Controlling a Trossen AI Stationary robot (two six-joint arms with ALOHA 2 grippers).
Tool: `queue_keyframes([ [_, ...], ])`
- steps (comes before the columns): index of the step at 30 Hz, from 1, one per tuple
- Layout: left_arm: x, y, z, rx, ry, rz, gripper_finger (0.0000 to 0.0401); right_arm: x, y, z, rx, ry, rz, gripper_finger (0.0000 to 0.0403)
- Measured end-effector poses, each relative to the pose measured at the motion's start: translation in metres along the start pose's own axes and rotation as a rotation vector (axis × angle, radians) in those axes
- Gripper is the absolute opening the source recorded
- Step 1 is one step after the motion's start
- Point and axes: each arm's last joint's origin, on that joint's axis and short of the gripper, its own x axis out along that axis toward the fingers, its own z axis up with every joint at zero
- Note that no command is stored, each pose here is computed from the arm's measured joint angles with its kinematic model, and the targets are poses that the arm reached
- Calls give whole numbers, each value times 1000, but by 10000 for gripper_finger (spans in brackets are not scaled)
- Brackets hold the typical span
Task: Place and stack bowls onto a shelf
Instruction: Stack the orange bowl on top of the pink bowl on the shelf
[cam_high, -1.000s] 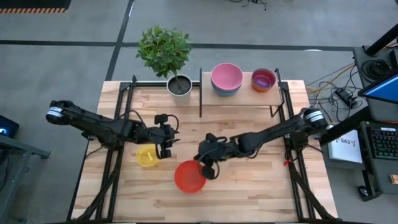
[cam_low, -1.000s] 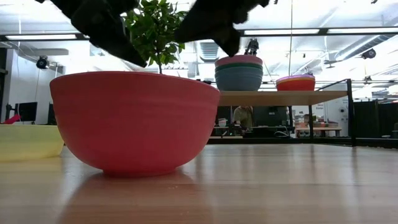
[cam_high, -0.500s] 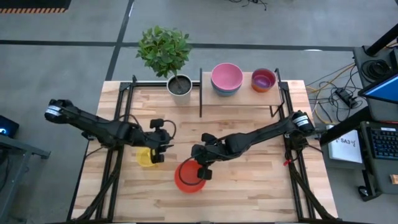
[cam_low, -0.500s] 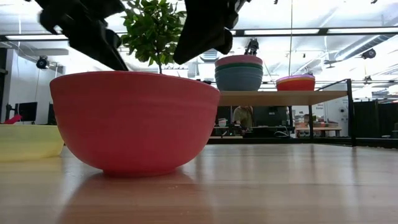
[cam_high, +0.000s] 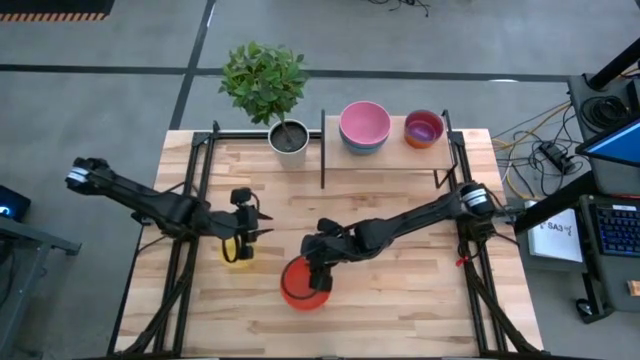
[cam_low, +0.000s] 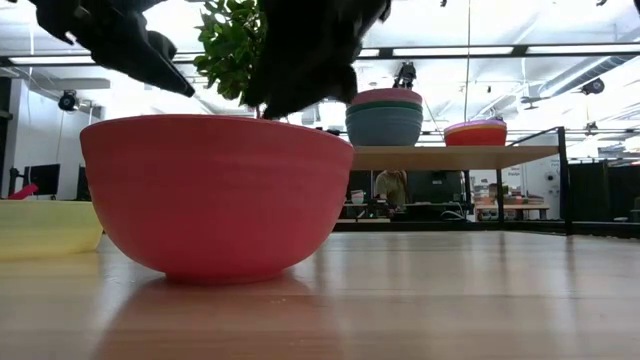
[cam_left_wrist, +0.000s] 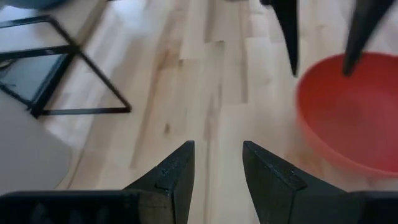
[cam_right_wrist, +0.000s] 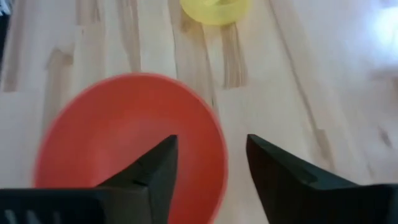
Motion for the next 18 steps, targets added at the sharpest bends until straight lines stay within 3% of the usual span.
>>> queue_keyframes([
  [4, -6, 4, -5, -28, -53, 19, 119, 19, -6, -6, 23, 34, -22, 199],
  [12, -17, 10, -4, -56, -127, 14, 119, 46, -20, -15, 79, 104, -34, 200],
  [18, -19, 11, -4, -61, -137, 12, 119, 45, -20, -14, 80, 95, -30, 152],
])
